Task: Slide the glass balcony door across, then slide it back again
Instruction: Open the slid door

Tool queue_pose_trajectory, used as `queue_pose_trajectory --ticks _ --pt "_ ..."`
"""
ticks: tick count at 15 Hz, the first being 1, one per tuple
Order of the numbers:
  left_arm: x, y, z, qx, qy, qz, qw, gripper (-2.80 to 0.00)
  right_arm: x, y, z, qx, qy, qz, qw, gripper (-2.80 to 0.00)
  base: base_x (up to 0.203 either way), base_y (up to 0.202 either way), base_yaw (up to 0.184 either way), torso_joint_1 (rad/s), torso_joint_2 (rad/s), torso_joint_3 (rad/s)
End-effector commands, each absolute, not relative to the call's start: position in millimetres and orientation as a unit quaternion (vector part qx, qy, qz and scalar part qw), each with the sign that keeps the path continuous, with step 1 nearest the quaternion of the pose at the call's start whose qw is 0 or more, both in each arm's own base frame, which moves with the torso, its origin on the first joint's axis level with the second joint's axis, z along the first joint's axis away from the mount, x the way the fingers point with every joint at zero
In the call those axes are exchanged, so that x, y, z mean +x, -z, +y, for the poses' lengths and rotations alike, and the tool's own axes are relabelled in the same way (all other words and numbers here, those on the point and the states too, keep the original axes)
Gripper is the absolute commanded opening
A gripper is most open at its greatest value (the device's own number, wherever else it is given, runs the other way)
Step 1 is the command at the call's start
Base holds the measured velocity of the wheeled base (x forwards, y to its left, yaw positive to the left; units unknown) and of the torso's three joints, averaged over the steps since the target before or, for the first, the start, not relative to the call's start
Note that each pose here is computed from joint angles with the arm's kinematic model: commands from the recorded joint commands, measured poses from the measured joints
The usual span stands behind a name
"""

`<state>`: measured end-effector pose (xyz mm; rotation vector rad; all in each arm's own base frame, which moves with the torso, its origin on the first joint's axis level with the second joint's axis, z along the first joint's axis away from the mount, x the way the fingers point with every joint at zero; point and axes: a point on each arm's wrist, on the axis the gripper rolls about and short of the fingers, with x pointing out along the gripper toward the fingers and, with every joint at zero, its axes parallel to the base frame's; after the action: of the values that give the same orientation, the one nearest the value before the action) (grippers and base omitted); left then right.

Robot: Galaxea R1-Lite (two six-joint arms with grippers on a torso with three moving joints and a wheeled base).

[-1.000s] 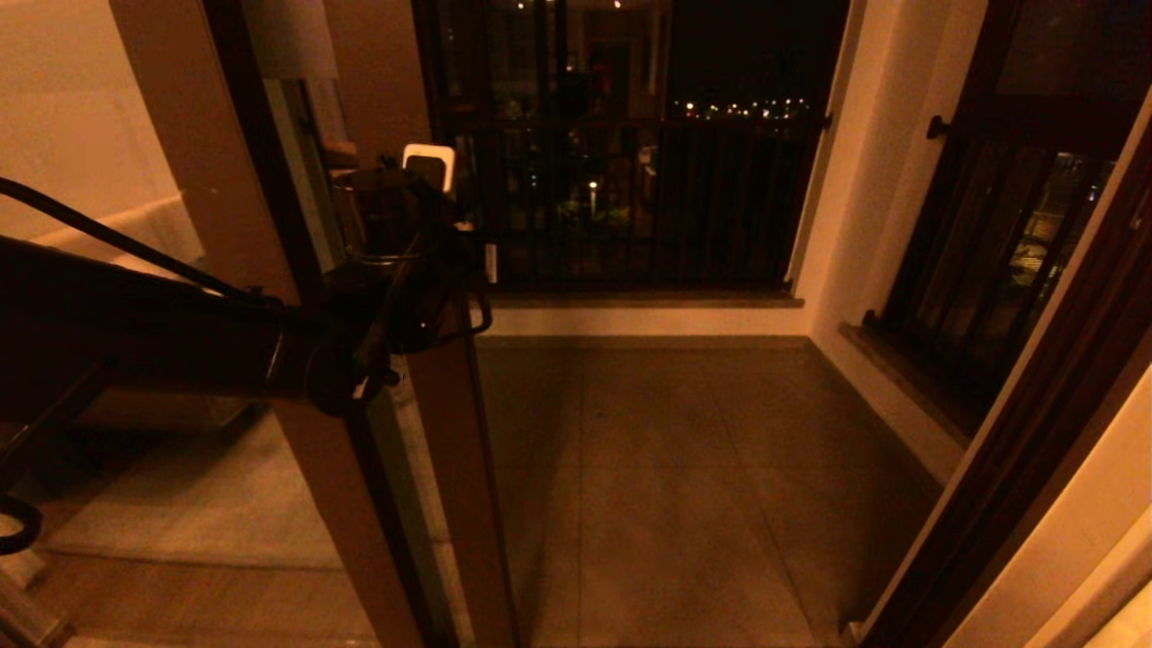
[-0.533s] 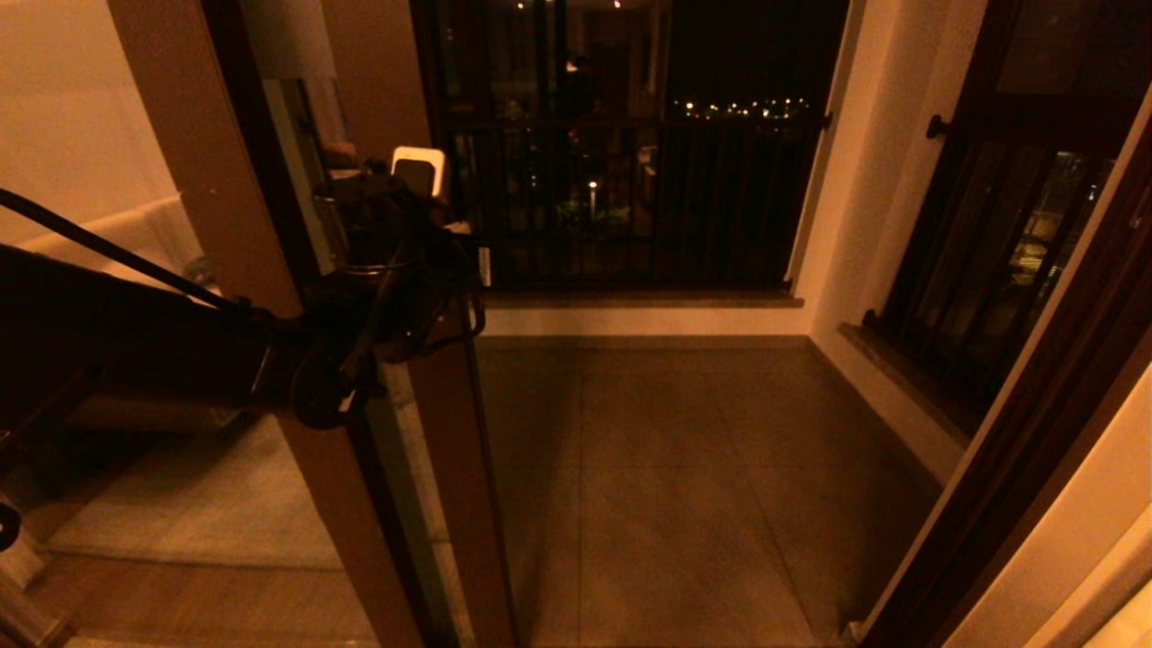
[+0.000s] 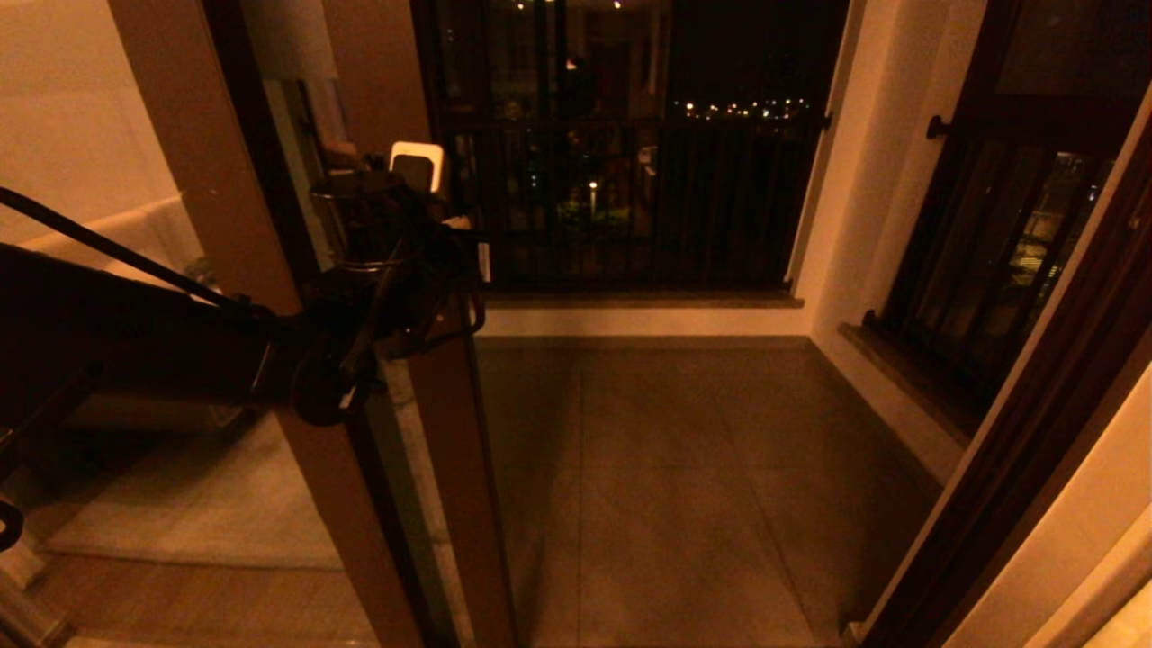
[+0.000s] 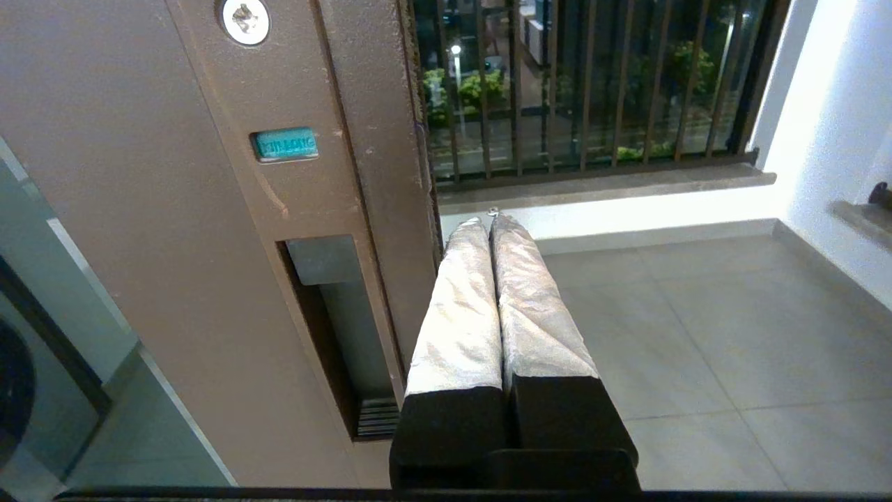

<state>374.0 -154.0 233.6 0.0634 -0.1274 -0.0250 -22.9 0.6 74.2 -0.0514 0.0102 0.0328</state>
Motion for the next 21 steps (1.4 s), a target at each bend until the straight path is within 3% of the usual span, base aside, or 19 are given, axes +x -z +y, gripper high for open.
queue_pose_trajectory --ticks 1,21 --pt "375.8 -232.4 -151.2 0.033 0.006 -0.063 0.997 -2.80 -22.8 -74.2 0.6 -0.026 -0.017 0.006 1.000 -2.80 0.000 0.000 0.000 0.000 0.00 0.000" --pt "372.2 -230.7 -130.2 0.036 -0.014 -0.054 0.998 -2.80 -22.8 -74.2 0.6 -0.026 -0.016 0.006 1.000 -2.80 0.000 0.000 0.000 0.000 0.00 0.000"
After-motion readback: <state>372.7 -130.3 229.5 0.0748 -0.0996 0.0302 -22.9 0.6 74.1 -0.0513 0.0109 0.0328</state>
